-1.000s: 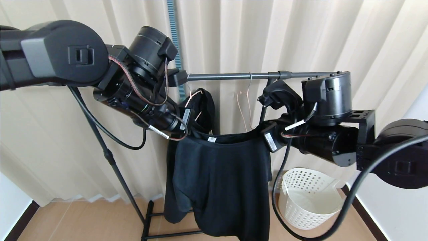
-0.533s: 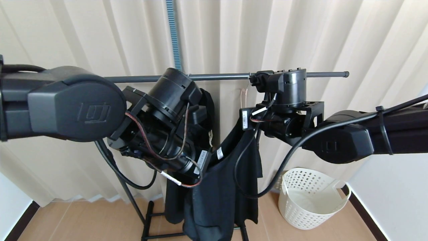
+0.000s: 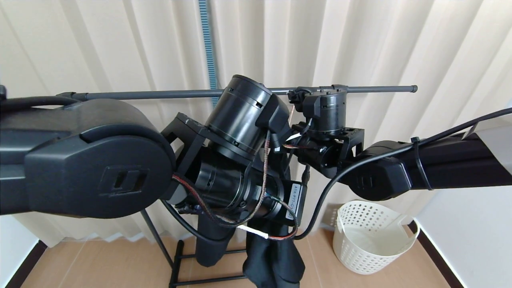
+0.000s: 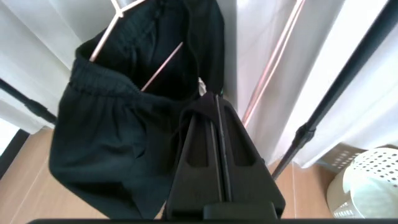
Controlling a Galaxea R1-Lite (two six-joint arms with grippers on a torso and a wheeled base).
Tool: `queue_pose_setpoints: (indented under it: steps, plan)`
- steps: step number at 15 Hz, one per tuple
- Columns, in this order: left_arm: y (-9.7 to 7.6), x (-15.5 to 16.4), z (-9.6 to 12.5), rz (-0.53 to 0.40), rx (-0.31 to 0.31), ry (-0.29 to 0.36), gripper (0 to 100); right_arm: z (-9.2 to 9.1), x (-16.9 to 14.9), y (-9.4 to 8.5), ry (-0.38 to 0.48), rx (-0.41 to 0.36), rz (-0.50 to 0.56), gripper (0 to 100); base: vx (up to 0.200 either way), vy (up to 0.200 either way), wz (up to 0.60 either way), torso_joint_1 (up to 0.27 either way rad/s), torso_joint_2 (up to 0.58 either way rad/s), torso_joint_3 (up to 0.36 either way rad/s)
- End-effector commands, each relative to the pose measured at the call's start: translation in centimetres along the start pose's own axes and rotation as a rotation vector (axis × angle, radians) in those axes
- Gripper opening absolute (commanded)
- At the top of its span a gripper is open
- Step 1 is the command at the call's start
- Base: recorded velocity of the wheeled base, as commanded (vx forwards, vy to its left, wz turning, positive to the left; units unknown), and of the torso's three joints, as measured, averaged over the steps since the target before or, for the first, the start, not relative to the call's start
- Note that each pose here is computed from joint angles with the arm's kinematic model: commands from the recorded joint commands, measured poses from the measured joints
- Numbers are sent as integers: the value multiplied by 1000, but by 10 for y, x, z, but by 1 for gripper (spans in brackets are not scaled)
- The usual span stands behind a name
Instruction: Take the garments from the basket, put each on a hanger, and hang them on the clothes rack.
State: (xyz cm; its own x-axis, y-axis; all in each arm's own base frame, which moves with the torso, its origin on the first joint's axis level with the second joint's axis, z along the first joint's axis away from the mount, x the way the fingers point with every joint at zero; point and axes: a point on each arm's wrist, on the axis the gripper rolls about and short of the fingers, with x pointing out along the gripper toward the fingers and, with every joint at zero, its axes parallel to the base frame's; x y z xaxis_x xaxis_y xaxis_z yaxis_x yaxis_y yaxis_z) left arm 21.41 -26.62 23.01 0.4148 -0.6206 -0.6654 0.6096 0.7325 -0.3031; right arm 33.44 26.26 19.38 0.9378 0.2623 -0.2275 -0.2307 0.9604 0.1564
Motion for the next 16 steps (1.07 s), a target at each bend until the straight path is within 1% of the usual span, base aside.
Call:
queue_pose_setpoints:
  steps: [1,3,5,7,8,9,10,11,12,14,15,16]
  plan:
    - [7,-1,-2,21,-13,4,0,7,-6,-2,-12,3,1,0,0,0,0,0,0,0]
    - [15,-8,-4,64,-24,-4,0,16,-11,-7,-28,10,-7,0,0,0,0,0,0,0]
    - [33,-20,-6,144,-39,-28,0,26,-17,-19,-45,1,-27,0,0,0,0,0,0,0]
    - [54,-27,-1,225,-50,-62,0,36,-29,-29,-63,-49,-46,0,0,0,0,0,0,0]
    - [64,-28,6,253,-62,-86,0,41,-37,-33,-72,-72,-56,0,0,0,0,0,0,0]
    - [70,-24,15,263,-70,-114,0,45,-48,-36,-79,-95,-59,0,0,0,0,0,0,0]
    - [74,-19,22,268,-78,-132,0,45,-53,-39,-77,-131,-71,0,0,0,0,0,0,0]
    - [74,-15,33,277,-78,-162,0,42,-67,-45,-68,-199,-124,0,0,0,0,0,0,0]
    - [73,-11,38,274,-76,-174,0,38,-80,-52,-58,-221,-172,0,0,0,0,0,0,0]
    - [69,-8,44,264,-66,-186,0,25,-105,-64,-19,-243,-195,0,0,0,0,0,0,0]
    - [64,-5,44,252,-47,-184,0,20,-106,-66,-2,-263,-207,0,0,0,0,0,0,0]
    - [62,-3,44,250,-32,-180,0,18,-107,-67,6,-288,-221,0,0,0,0,0,0,0]
